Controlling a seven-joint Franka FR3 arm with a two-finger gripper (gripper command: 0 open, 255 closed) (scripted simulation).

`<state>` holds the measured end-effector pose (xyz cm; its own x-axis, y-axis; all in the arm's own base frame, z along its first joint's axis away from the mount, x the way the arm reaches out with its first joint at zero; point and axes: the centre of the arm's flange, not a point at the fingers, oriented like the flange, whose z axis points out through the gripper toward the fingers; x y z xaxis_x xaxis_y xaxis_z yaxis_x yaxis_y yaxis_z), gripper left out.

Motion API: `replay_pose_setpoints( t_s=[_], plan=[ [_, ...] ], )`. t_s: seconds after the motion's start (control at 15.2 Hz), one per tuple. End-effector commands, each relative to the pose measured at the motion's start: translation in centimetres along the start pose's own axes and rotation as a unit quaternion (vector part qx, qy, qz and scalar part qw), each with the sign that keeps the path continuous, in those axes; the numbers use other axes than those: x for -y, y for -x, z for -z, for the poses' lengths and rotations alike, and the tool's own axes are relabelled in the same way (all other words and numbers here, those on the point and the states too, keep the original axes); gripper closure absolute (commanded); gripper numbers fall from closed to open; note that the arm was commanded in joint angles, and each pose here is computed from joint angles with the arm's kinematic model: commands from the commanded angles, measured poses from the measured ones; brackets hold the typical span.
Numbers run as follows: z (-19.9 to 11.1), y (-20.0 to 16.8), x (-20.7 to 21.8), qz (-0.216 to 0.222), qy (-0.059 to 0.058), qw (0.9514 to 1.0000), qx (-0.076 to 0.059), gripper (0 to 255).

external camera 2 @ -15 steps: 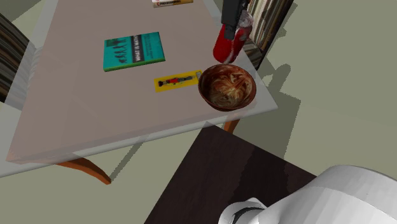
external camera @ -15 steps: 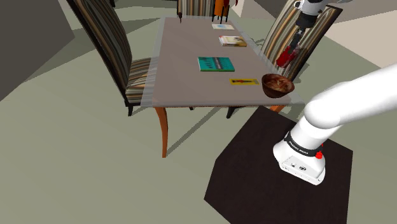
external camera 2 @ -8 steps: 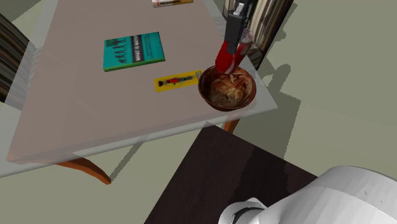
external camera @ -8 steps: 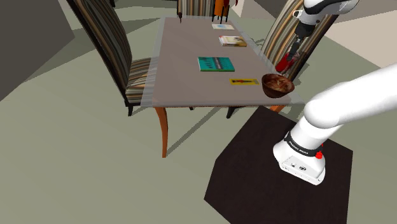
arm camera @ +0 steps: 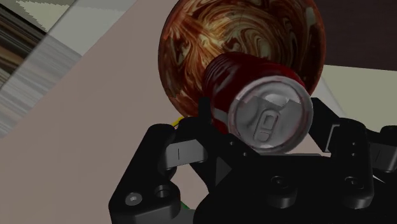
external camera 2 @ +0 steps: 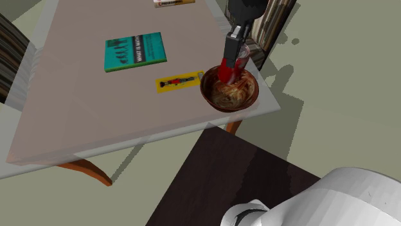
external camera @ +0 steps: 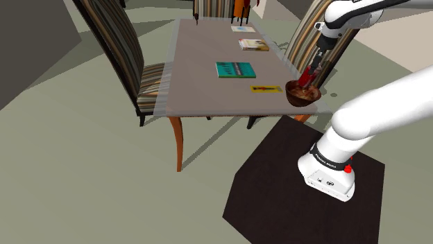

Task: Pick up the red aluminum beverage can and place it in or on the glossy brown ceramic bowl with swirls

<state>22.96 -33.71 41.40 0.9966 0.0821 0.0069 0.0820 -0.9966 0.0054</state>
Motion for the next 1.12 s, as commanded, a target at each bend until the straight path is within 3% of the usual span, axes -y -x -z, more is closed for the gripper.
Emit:
replay_pose_setpoints(
  t_s=[0.0, 0.66, 0.73, 1.06],
  plan=[
    [-1.1, 0.2, 0.0, 0.0, 0.0, 1.0, 0.0, 255],
    [-2.2, 0.2, 0.0, 0.0, 0.0, 1.0, 0.0, 255],
    [-2.1, 0.2, 0.0, 0.0, 0.0, 1.0, 0.0, 0],
    [-2.2, 0.2, 0.0, 0.0, 0.0, 1.0, 0.0, 0]
  ],
)
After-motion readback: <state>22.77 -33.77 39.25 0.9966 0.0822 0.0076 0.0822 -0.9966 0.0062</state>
